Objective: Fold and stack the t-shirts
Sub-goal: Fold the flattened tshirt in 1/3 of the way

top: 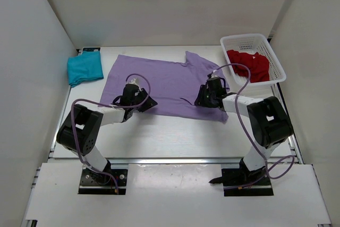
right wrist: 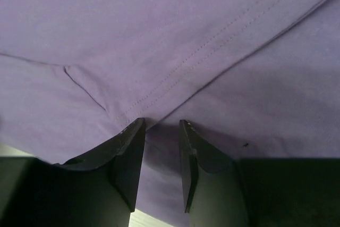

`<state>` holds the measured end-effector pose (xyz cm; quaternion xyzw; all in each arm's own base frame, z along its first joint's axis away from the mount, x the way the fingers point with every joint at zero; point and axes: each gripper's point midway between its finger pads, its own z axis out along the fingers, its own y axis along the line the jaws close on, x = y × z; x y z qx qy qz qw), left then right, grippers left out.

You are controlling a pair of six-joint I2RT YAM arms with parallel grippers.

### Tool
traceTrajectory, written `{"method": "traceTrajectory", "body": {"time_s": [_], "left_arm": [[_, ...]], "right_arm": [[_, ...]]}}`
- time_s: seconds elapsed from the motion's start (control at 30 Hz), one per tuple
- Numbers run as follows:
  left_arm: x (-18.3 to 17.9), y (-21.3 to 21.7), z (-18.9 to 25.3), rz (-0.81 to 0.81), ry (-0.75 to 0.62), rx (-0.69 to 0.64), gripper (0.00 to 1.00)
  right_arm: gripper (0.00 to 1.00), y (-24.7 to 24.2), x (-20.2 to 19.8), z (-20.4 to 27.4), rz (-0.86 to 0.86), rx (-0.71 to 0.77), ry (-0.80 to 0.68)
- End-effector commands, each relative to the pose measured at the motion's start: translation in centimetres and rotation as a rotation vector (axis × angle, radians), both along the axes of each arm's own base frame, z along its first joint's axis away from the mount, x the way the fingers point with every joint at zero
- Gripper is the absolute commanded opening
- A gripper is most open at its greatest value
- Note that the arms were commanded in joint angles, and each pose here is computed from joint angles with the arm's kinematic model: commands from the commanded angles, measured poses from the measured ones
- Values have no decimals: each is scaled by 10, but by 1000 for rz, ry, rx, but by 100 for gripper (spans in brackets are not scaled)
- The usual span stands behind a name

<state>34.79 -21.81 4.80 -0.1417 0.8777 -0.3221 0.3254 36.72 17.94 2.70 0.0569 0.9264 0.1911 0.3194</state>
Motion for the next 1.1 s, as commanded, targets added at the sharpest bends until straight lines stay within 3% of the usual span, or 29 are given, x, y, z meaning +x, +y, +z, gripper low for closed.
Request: {"method": "traceTrajectory", "body": {"time_s": [0.0,0.3,0.37,0.53,0.67,0.83,0.87,0.93,1.0,1.07], "left_arm": [[3,5,2,6,-9,-15,33],[-5,10,-14,16,42,-36,32],[-8,11,-15,14,41,-30,32],[-10,17,-17,23,39,-22,32],[-15,20,-22,31,52,-19,32],[-21,15,-17,12,45,-19,32],[-18,16,-12,20,33,-21,32],[-19,11,-5,10,16,-21,32],[-16,8,3,5,-8,-9,32],[-13,6,5,-2,-22,23,33]], "right_arm": [[31,7,18,13,-9,37,-43],[30,11,21,5,-5,57,-17],[20,11,22,3,-12,59,-3],[8,11,30,6,-15,65,-6],[0,15,68,23,-25,78,-51],[0,33,137,67,-18,115,-99],[0,37,137,65,-9,106,-83],[20,40,138,74,9,94,-101],[28,41,127,87,10,80,-129],[27,34,102,70,7,62,-119]]}}
